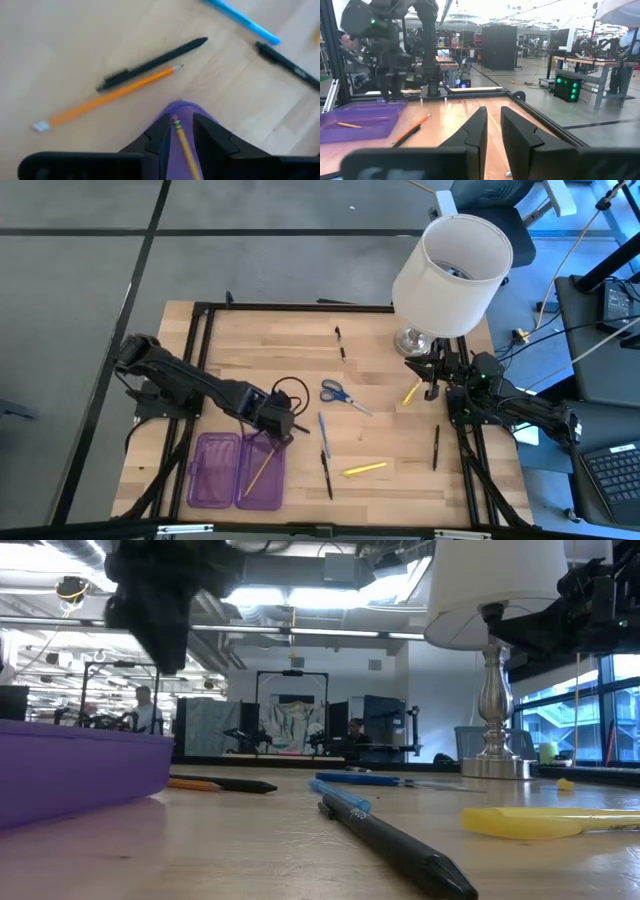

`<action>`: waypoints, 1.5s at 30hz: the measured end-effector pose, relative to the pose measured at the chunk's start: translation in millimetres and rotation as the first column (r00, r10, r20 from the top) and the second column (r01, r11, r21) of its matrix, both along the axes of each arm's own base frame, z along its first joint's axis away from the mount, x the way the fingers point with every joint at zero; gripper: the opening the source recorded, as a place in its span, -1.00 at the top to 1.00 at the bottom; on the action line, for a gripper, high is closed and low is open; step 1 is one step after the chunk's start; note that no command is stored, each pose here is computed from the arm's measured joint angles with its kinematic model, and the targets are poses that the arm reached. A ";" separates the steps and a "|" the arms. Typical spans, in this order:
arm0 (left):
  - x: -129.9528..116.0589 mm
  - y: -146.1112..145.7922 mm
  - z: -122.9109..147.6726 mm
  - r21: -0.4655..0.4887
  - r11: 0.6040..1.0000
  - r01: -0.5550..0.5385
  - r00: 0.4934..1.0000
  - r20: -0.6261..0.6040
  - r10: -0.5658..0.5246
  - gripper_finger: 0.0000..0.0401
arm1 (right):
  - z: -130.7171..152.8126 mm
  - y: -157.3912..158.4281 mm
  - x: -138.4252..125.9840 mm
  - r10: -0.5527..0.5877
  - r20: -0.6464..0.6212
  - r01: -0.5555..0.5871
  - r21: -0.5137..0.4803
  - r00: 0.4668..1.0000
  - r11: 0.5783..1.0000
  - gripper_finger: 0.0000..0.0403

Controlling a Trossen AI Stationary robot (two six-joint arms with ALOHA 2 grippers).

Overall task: Pick & place school supplies into a supply box
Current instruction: Put the orange pencil into the violet box

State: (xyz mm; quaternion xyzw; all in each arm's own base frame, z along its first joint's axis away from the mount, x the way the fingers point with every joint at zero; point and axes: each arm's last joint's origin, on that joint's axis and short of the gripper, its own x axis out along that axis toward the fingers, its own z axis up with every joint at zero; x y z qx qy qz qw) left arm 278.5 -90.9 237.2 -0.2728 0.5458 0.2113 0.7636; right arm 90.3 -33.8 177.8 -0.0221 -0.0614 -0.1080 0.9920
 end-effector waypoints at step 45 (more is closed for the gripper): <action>-8.7 12.1 -7.3 0.281 0.871 0.403 0.914 -0.074 -0.399 0.14 | -5.3 -0.2 0.5 -0.001 -0.052 0.002 0.014 0.999 1.000 0.70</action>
